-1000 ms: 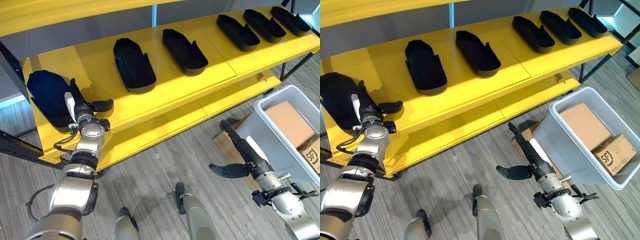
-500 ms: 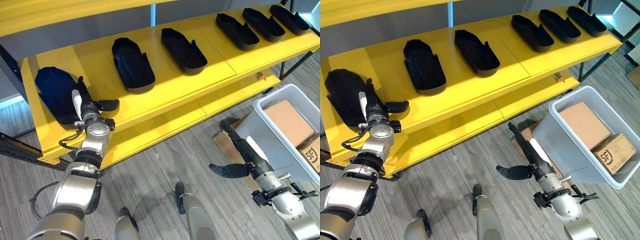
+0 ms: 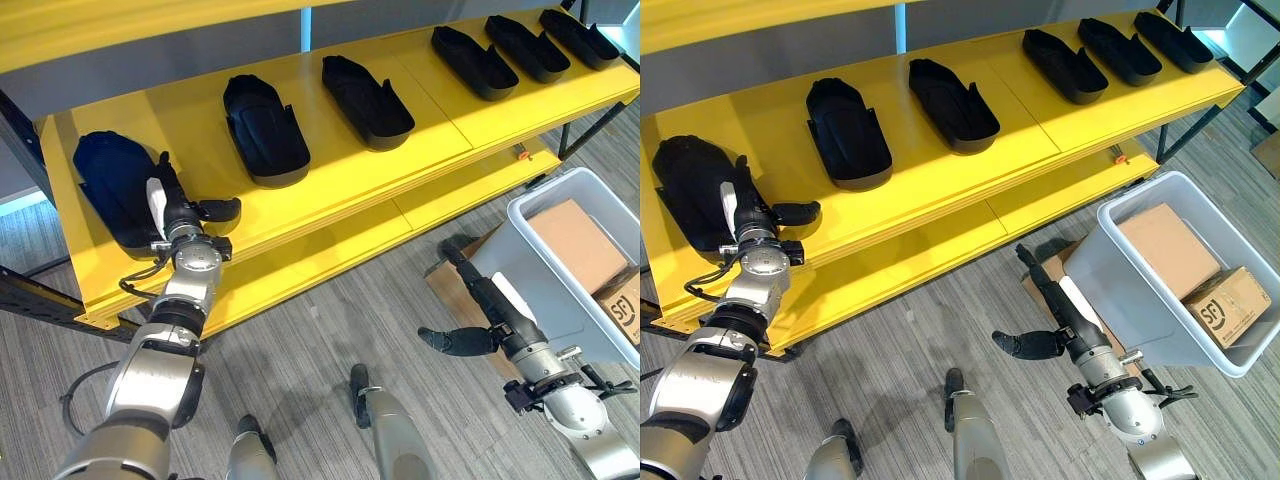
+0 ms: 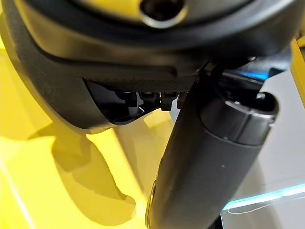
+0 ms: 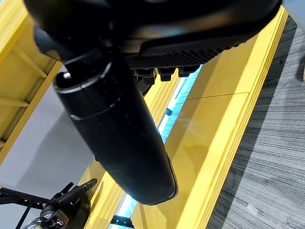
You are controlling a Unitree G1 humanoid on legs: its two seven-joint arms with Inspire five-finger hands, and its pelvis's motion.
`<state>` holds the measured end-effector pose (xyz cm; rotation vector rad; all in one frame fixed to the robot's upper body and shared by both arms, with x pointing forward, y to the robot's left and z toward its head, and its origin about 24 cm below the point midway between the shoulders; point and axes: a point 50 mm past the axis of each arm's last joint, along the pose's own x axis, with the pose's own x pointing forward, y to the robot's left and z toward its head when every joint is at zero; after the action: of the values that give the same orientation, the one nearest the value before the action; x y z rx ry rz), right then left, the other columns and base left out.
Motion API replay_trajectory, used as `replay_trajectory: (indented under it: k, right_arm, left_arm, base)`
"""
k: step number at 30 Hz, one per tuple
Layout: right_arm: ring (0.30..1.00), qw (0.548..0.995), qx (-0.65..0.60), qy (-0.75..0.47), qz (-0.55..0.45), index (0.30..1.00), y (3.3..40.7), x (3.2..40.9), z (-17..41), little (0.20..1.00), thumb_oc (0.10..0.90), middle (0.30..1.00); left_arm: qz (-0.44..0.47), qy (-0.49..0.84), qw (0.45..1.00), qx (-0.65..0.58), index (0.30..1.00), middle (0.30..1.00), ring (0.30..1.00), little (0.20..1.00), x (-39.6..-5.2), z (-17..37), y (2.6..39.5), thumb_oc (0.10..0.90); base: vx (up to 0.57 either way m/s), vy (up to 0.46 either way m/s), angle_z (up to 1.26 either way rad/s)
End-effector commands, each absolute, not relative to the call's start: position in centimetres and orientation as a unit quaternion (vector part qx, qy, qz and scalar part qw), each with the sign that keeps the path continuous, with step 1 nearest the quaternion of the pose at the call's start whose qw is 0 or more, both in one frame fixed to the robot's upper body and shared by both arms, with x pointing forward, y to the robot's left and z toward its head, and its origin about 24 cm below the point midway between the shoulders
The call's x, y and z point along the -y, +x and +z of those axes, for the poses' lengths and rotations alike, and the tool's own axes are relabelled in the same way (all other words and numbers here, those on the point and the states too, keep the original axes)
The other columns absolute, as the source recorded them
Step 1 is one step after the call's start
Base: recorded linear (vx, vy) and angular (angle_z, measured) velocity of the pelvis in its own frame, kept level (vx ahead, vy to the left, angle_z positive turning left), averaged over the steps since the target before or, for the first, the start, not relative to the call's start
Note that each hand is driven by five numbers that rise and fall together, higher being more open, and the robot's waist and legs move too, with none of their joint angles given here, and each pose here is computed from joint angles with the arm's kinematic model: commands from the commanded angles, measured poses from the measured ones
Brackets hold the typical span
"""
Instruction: Move parts from the plastic box to the shelf.
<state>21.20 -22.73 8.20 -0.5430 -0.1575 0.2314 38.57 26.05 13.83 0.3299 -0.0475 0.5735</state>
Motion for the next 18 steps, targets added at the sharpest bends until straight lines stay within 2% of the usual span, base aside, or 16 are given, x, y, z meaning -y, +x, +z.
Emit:
replay_trajectory:
  k: [1,18]
  right_arm:
    - [1.0,0.937,0.208,-0.26,0.108,1.0,21.5,22.4,13.3,1.0,0.9,1.0]
    - [1.0,0.937,0.206,-0.259,0.109,1.0,21.6,22.3,13.2,1.0,0.9,1.0]
  left_arm:
    - [0.258,0.177,0.947,0.071,1.0,1.0,1.0,1.0,-24.6,15.9,39.3,0.9]
    - [0.242,0.171,0.951,0.092,1.0,1.0,1.0,1.0,-23.4,16.8,39.7,0.9]
  base:
    - [0.0,0.0,0.0]
    - [0.0,0.0,0.0]
